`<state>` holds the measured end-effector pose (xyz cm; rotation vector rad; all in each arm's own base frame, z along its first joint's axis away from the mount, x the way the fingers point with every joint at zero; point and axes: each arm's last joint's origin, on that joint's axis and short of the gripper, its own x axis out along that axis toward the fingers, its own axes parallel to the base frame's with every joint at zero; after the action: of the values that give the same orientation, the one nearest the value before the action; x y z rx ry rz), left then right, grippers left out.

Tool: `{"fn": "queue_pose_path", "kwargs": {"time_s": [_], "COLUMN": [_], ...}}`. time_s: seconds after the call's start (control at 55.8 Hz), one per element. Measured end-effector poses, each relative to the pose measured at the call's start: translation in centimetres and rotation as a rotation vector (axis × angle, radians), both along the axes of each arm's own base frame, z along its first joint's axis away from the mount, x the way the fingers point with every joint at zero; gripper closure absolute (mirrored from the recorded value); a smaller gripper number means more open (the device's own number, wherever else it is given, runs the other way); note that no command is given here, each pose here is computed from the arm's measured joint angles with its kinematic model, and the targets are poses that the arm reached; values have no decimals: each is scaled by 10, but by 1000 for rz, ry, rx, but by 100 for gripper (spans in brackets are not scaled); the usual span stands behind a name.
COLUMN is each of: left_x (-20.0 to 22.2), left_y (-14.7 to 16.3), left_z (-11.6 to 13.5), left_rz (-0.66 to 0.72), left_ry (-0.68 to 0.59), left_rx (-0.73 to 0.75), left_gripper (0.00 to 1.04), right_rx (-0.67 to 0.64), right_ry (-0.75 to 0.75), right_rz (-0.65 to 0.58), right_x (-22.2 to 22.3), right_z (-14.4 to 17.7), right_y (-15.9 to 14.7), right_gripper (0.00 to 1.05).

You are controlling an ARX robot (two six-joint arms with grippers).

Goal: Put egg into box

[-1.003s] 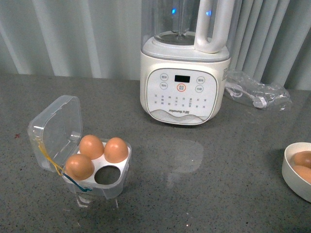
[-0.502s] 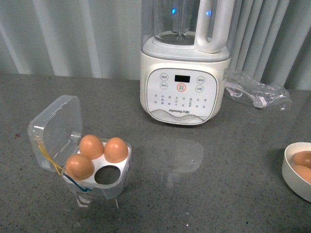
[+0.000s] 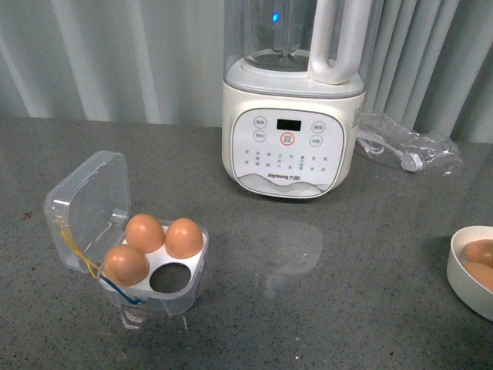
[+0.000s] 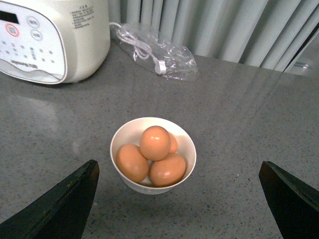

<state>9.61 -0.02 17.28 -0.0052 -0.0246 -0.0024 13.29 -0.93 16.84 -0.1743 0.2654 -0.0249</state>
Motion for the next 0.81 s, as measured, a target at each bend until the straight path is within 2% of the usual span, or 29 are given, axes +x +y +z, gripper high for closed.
{"fn": "queue_pose_path", "kwargs": {"time_s": [0.161, 0.287, 0.806], "left_x": [0, 0, 0], "left_y": [0, 0, 0], "left_z": [0, 0, 0], "left_rz": [0, 0, 0], "left_ry": [0, 0, 0], "left_rx": [0, 0, 0], "left_gripper": [7, 7, 7], "right_rx": [-29, -2, 67], "right_ry": [20, 57, 129], "right_rz": [-27, -5, 24], "right_x": [33, 59, 107], "right_z": [-7, -13, -38], "right_y": [-15, -20, -25], "right_gripper": [7, 7, 7]}}
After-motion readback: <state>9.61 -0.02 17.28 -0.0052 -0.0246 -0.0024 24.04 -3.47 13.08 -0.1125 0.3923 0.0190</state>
